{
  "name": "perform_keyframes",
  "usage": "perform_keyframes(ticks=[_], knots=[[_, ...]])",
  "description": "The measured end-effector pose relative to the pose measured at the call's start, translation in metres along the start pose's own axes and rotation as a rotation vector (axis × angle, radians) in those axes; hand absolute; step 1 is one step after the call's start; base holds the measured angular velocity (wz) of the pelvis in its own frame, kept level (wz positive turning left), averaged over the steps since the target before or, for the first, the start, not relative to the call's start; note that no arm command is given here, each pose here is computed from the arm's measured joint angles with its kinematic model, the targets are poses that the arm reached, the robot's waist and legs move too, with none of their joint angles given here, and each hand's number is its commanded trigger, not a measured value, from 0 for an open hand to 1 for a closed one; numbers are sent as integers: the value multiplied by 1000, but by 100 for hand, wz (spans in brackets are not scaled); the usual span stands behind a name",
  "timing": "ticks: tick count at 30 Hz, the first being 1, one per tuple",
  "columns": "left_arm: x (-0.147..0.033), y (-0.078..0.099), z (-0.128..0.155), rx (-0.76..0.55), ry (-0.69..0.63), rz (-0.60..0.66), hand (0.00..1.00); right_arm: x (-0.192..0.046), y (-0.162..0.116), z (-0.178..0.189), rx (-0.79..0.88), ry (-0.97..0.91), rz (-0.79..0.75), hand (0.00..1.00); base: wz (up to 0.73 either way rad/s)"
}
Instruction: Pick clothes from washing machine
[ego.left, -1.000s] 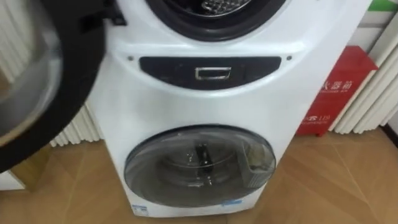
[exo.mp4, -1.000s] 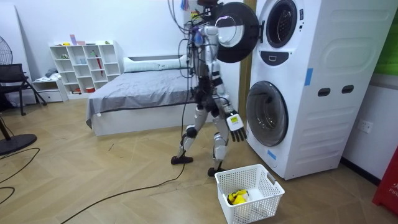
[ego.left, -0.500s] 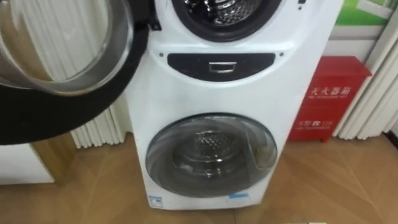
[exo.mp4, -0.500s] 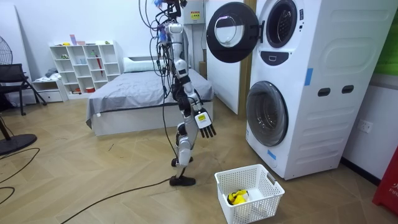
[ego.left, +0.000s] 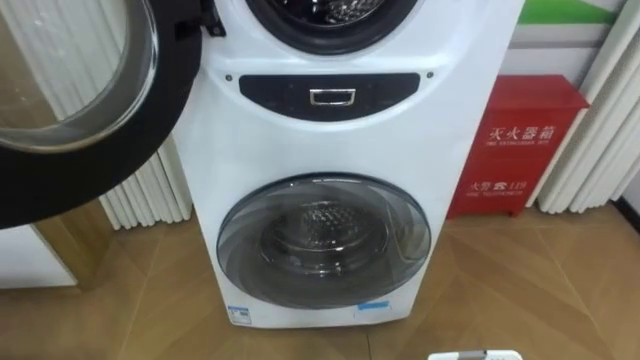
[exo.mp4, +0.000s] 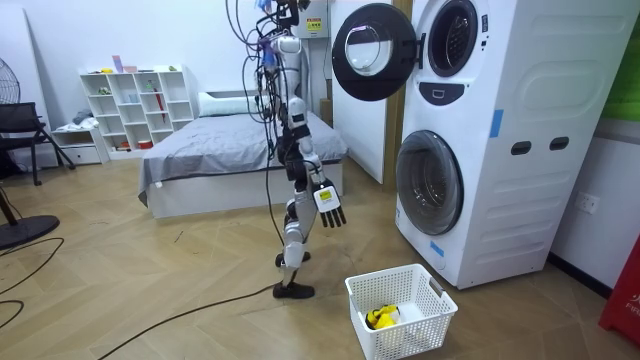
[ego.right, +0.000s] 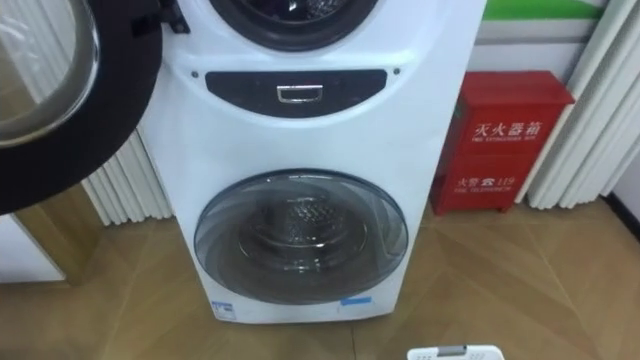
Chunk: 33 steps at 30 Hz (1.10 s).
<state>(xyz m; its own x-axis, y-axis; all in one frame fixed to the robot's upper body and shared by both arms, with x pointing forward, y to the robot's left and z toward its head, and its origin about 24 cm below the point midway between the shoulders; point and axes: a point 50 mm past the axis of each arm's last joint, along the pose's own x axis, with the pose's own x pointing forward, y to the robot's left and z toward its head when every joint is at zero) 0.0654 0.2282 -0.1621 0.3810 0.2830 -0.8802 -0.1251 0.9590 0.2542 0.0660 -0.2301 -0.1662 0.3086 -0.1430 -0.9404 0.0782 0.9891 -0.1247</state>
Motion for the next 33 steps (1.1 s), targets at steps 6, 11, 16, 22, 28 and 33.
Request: perform_keyframes(ticks=[6,11,16,22,28,33], knots=[[0,2,-2,-66,13,11,0,0,-1,-3,-5,9,-3,0,12],[1,9,-3,-137,31,36,0,-1,-4,-2,-27,-1,-18,0,3],[6,42,19,-327,-24,143,0,-3,-23,1,14,-37,-74,0,-1],[9,95,75,-422,-178,270,0,-7,-46,3,-19,-55,-136,0,-4],[-2,135,120,-518,-338,349,0,-11,-56,-4,-13,-45,-169,0,-5],[-13,154,157,-528,-467,374,0,-12,-58,3,-36,-78,-187,0,-7]])
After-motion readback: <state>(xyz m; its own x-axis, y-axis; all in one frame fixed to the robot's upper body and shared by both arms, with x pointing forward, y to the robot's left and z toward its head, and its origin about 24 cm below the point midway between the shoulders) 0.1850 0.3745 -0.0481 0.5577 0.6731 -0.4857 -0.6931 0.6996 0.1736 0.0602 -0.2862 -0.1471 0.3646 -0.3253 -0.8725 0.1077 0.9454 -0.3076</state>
